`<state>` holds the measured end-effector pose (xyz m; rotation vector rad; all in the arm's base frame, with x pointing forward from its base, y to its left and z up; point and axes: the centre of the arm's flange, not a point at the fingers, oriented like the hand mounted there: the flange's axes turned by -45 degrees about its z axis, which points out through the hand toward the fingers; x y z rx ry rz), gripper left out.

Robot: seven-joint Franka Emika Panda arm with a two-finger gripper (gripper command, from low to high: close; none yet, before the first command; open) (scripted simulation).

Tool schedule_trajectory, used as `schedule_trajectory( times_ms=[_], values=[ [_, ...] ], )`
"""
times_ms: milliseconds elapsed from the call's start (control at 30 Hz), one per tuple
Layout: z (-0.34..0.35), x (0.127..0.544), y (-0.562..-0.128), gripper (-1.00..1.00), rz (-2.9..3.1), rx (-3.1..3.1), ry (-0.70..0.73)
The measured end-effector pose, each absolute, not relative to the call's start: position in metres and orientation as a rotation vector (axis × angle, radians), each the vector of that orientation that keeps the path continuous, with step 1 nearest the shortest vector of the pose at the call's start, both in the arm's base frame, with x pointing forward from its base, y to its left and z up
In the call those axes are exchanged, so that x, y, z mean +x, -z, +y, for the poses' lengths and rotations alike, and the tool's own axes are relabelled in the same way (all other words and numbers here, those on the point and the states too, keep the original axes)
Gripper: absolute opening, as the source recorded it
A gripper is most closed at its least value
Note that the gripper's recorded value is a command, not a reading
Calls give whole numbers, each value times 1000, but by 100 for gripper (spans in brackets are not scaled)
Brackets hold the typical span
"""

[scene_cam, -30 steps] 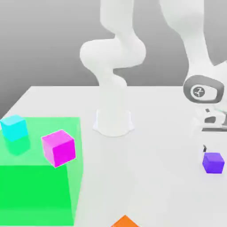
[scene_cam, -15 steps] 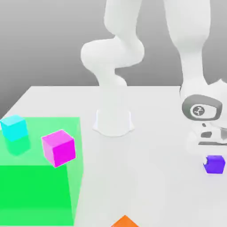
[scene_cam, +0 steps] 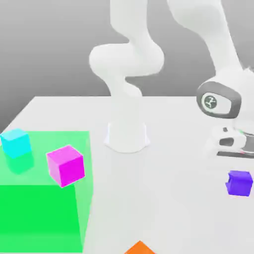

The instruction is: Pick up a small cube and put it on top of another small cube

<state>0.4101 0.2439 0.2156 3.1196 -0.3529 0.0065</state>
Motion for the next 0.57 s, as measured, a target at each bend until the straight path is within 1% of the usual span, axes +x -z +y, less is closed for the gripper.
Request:
schedule_trajectory(
  times_ms=[167,300,367,433,467,567],
  values=[
    [141,485,-231,-100,-549,3091,-4],
    [49,523,-241,-100,-695,3065,-2],
    [33,528,-222,-100,-719,3060,-2],
    [29,529,-194,-100,-724,3059,-2],
    [29,528,-185,100,-725,3058,-2],
    [29,528,-185,100,-725,3058,-2]
  ],
)
